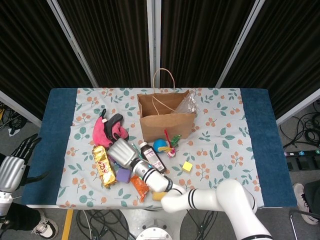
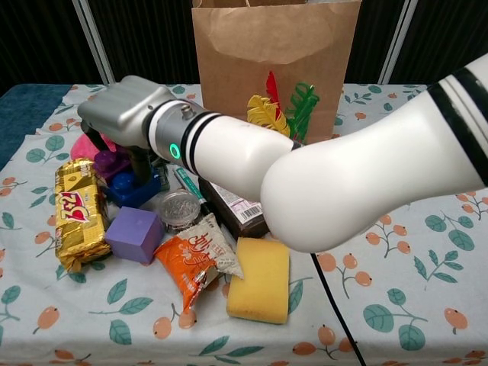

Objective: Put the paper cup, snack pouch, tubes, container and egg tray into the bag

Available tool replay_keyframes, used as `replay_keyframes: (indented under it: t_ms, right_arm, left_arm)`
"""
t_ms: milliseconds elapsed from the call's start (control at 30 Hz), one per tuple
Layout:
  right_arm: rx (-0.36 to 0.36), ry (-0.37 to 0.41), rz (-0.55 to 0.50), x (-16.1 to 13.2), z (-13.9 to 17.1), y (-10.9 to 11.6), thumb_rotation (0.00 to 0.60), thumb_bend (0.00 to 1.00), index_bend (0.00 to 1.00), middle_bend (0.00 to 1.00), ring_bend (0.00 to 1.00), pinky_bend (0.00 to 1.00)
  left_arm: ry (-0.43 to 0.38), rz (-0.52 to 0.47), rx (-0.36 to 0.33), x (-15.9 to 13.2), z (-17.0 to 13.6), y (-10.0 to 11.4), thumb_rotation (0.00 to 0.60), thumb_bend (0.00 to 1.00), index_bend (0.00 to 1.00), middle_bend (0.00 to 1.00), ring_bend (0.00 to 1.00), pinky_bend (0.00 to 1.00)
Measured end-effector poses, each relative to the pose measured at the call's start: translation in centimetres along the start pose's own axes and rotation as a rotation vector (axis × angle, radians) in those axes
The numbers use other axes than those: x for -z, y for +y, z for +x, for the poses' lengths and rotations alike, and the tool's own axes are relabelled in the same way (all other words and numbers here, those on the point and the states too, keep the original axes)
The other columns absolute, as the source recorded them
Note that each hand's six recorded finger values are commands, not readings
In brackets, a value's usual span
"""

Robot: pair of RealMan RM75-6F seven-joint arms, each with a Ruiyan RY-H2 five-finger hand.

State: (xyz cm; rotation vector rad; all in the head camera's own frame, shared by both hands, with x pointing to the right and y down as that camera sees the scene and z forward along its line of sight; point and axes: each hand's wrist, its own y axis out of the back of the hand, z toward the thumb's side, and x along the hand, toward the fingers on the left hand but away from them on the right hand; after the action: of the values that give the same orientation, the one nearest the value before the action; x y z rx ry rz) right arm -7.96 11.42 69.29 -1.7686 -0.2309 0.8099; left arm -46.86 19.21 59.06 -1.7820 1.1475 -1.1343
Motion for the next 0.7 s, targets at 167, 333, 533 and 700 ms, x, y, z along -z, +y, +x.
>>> replay_keyframes:
  t_ms: [167, 333, 533, 700]
  right_arm:
    - [0.082, 0.007, -0.009, 0.3, 0.8, 3.6, 0.6, 0.11, 0.56, 0.44, 0.13, 0.17]
    - [0.2, 0.005, -0.014, 0.9, 2.3, 8.9, 0.6, 0.11, 0.56, 0.44, 0.14, 0.18]
    - [0.37, -0.041, -0.004, 3.3, 5.3, 16.5, 0.6, 0.11, 0.56, 0.45, 0.14, 0.18]
    - [0.476, -0.13, 0.05, 7.0, 8.6, 21.3, 0.6, 0.11, 0.56, 0.45, 0.14, 0.18]
  left_arm:
    - [-0.009, 0.004, -0.002, -0.4, 0.1, 0.1, 0.6, 0.03, 0.1, 0.14, 0.11, 0.26]
    - [-0.016, 0.008, 0.003, -0.8, 0.1, 0.0, 0.6, 0.03, 0.1, 0.14, 0.11, 0.26]
    - [-0.036, 0.011, 0.007, -1.6, 0.5, 0.0, 0.6, 0.03, 0.1, 0.14, 0.11, 0.26]
    - [-0.053, 0.014, 0.01, -2.2, 0.8, -0.1, 0.6, 0.03, 0.1, 0.14, 0.11, 0.26]
